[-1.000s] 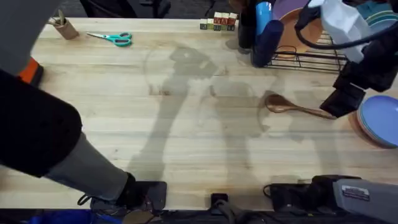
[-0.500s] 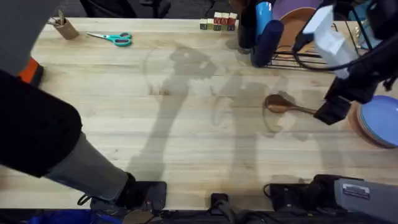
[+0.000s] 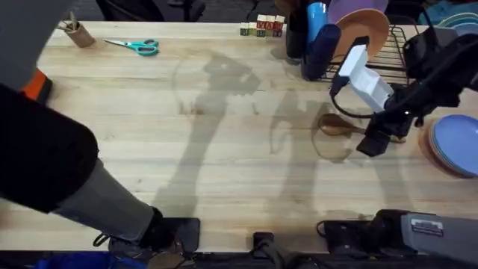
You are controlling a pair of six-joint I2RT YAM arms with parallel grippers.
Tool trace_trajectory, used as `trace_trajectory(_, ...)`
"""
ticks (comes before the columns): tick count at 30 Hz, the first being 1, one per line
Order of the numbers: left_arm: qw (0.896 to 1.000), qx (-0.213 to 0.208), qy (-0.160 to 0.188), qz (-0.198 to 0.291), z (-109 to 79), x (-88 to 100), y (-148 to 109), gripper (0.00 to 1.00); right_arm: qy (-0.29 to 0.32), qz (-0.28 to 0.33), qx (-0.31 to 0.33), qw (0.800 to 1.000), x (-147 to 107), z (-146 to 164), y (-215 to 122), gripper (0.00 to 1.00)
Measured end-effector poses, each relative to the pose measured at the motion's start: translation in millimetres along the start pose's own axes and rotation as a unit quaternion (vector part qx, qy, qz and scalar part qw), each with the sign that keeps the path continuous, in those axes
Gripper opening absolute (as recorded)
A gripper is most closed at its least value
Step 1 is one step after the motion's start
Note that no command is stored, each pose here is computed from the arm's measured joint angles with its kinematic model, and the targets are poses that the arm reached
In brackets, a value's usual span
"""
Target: Pick up the spoon on the table one by one and put them onto the rack
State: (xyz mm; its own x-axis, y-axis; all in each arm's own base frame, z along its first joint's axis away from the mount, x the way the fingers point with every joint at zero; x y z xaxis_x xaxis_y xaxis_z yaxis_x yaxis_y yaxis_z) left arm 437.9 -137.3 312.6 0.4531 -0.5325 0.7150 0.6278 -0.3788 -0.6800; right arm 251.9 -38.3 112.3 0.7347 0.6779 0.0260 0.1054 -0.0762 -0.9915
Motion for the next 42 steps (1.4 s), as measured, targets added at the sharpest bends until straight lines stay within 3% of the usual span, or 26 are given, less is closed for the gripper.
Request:
trace_trajectory(8,1.000,-0.001,0.000,0.002,-0.3,-0.7,0,0.995,-0.009,0.034,0.041,0.999,2,1,34,0.997)
trace_trajectory(14,1.000,-0.003,-0.001,0.006,-1.1,-2.3,0,0.995,-0.010,0.035,0.050,0.998,3,2,38,0.962)
trace_trajectory(17,1.000,-0.003,-0.002,0.007,-1.3,-2.7,0,0.995,-0.009,0.032,0.050,0.998,4,1,38,0.850)
trace_trajectory(20,1.000,-0.003,-0.002,0.007,-1.3,-2.7,0,0.995,-0.010,0.030,0.050,0.998,5,0,38,0.671)
trace_trajectory(21,1.000,-0.003,-0.002,0.007,-1.3,-2.7,0,0.995,-0.010,0.028,0.050,0.998,6,0,38,0.541)
trace_trajectory(32,1.000,-0.003,-0.002,0.007,-1.3,-2.7,0,0.995,-0.010,0.023,0.047,0.999,8,-1,38,0.380)
trace_trajectory(38,1.000,-0.003,-0.002,0.007,-1.3,-2.7,0,0.996,-0.011,0.018,0.044,0.999,9,-3,39,0.176)
trace_trajectory(40,1.000,-0.003,-0.002,0.007,-1.3,-2.7,0,0.996,-0.011,0.017,0.044,0.999,10,-3,38,0.066)
trace_trajectory(42,1.000,-0.003,-0.002,0.007,-1.4,-2.7,0,0.996,-0.013,0.018,0.045,0.999,10,-2,38,0.040)
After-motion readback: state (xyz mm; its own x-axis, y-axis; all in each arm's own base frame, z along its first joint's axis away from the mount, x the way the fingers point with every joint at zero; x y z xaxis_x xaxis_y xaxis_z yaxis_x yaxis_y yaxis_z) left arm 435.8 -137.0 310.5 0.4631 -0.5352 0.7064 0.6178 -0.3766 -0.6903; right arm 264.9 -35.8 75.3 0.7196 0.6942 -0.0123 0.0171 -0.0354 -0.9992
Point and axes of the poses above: each hand's point on the last joint's axis, 136 mm out from that joint toward the fingers, its own y axis out along the fingers, its own z axis along the line the jaws close on, x = y × z, the point moved 4 cm from there along -y, back along the fingers, and after that the axes turned 14 degrees about y, right-handed, at the moved point
